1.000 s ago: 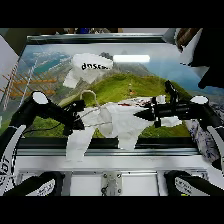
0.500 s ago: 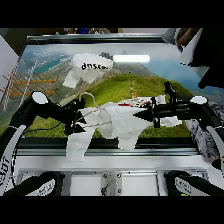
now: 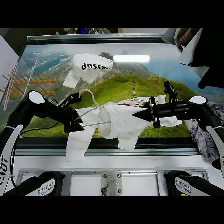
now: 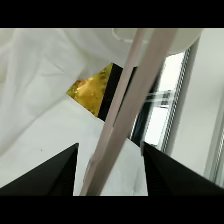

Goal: Fold the clothes and pants, and hang the long-sleeved shirts on hangers.

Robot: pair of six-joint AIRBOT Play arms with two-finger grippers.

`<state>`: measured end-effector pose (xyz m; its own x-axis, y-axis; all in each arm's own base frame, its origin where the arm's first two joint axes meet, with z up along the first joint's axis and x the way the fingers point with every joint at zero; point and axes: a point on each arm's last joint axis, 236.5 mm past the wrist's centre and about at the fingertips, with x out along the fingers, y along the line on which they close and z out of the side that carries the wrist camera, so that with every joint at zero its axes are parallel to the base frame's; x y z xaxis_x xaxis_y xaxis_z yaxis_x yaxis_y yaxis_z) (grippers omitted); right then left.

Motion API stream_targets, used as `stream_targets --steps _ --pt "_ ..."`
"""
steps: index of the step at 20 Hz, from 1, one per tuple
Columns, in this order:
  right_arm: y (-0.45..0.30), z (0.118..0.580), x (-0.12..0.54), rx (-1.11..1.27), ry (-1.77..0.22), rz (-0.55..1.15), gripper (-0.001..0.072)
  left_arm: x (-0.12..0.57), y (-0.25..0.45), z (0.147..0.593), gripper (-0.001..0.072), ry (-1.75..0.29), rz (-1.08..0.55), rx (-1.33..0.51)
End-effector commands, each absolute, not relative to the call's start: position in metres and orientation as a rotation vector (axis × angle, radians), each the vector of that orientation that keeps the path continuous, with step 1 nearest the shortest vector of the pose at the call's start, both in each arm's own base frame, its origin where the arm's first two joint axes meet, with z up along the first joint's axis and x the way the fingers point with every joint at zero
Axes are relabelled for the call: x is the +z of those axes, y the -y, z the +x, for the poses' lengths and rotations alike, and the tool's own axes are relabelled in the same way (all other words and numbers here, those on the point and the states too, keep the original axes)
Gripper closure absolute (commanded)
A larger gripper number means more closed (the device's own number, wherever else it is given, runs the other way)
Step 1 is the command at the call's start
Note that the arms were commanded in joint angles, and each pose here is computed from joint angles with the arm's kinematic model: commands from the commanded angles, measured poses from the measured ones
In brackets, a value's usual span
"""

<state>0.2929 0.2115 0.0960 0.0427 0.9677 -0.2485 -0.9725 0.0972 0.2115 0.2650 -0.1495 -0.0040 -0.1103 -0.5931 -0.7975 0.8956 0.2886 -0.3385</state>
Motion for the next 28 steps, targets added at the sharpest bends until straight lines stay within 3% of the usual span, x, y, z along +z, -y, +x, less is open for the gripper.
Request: stream_targets --steps 1,13,28 --pt "-0.211 0.292 0.095 1.486 -0.369 -0.022 0.0688 -0.004 0.146 0.270 0.0301 -1.111 0.311 -1.245" --pt "-0.216 0.307 0.129 1.447 -0.249 0.098 0.0689 -0.005 0.146 0.276 0.0302 -1.156 0.239 -1.162" --pt "-0.217 0.306 0.130 1.452 -0.248 0.102 0.0690 -0.014 0.137 0.277 0.0302 -1.225 0.249 -1.084"
